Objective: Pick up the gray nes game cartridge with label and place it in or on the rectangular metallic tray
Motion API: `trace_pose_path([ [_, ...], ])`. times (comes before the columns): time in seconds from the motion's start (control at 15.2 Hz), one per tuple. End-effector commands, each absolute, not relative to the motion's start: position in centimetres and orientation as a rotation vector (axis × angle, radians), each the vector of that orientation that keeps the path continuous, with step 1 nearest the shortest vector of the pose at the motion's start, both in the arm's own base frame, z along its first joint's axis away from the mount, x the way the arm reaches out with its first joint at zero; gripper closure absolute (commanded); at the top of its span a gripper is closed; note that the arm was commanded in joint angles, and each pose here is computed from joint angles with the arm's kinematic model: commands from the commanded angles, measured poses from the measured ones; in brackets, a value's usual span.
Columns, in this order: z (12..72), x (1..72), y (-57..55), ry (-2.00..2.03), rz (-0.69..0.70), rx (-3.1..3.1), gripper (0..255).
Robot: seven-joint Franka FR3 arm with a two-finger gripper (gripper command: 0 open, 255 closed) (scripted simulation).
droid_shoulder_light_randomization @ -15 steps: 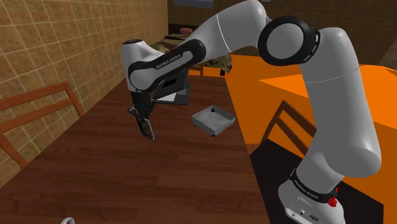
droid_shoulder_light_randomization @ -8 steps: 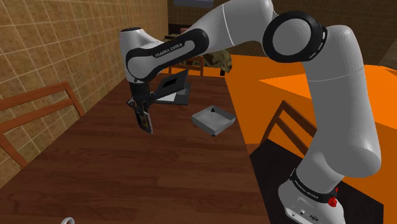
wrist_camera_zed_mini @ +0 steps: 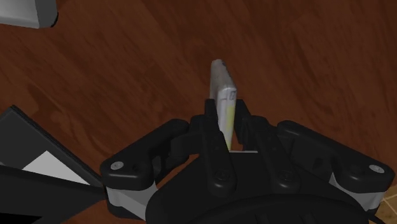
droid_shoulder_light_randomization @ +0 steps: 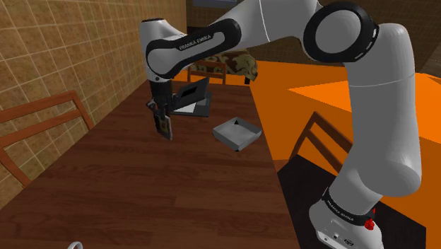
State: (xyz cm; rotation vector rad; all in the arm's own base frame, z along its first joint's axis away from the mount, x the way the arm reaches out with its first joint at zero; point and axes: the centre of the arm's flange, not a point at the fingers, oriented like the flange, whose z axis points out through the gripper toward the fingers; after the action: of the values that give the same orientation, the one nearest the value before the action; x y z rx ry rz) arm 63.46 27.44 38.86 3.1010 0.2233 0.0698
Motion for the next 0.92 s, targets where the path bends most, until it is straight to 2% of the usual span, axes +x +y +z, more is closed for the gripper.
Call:
trace_pose_path([
  [0.0,39.1,62.6,25.0,0.224,0.07,3.1,255],
  [0.86,40.5,58.6,8.3,0.224,0.07,3.1,255],
])
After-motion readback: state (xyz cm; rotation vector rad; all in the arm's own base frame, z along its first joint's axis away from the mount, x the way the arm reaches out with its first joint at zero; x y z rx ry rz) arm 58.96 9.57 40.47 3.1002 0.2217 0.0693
